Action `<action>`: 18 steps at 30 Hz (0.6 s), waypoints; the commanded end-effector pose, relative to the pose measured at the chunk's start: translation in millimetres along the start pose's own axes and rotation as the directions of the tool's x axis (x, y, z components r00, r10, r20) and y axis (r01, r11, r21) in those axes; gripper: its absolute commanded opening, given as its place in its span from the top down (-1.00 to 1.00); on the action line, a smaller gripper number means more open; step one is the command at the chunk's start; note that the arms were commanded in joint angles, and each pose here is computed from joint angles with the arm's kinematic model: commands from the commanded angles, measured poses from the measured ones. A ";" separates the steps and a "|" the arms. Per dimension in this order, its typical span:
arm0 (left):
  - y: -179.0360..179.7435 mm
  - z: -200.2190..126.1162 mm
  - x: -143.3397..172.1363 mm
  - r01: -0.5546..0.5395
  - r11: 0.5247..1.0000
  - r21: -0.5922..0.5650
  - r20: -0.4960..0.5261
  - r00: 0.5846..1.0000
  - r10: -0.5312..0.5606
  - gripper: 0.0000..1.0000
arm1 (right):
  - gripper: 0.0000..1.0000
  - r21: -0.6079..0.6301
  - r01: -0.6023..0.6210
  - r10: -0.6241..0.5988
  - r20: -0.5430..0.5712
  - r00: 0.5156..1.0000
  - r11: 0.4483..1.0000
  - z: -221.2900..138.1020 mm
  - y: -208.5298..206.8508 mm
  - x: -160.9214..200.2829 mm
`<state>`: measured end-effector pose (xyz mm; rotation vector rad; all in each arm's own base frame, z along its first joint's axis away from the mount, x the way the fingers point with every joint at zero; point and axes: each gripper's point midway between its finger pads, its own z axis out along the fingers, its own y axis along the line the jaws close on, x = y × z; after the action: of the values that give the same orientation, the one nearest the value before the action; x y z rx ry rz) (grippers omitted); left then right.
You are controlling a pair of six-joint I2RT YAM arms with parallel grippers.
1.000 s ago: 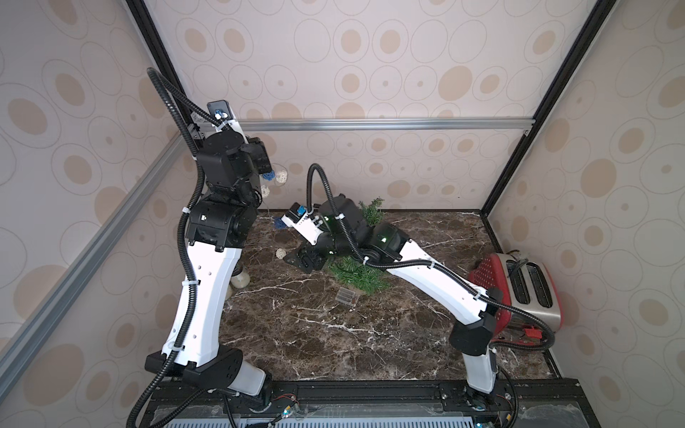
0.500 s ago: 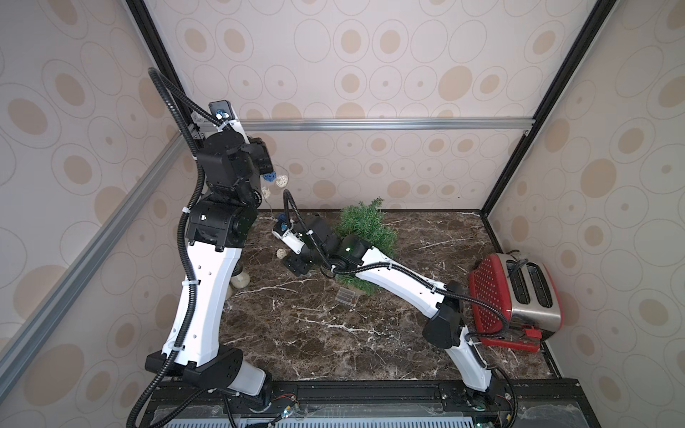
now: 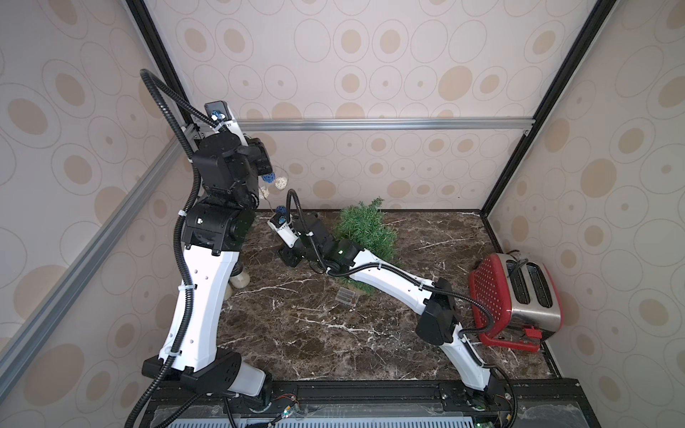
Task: Remove string lights from the small christmas tree
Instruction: Remove the light string from the Christmas tree.
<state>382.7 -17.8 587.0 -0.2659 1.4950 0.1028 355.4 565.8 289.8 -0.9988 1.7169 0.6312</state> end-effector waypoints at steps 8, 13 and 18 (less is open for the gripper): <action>10.1 -6.4 -1.7 0.014 1.000 -0.025 0.018 1.000 -0.013 1.00 | 0.75 -0.038 -0.023 0.027 0.089 0.996 0.999 1.6 -0.6 -37.6; 14.3 -3.0 11.5 0.010 0.999 -0.053 -0.002 1.000 -0.010 1.00 | 0.87 -0.005 -0.050 0.050 0.119 0.992 0.999 2.2 -11.4 -44.7; 18.2 -4.1 33.4 0.026 0.997 -0.066 -0.034 0.999 -0.029 1.00 | 1.00 -0.001 -0.102 0.100 0.184 0.978 0.995 0.9 -20.3 -60.7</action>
<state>389.8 -14.9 544.7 -0.2847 1.5678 0.1387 370.9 575.3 337.4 -0.8868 1.6374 0.7336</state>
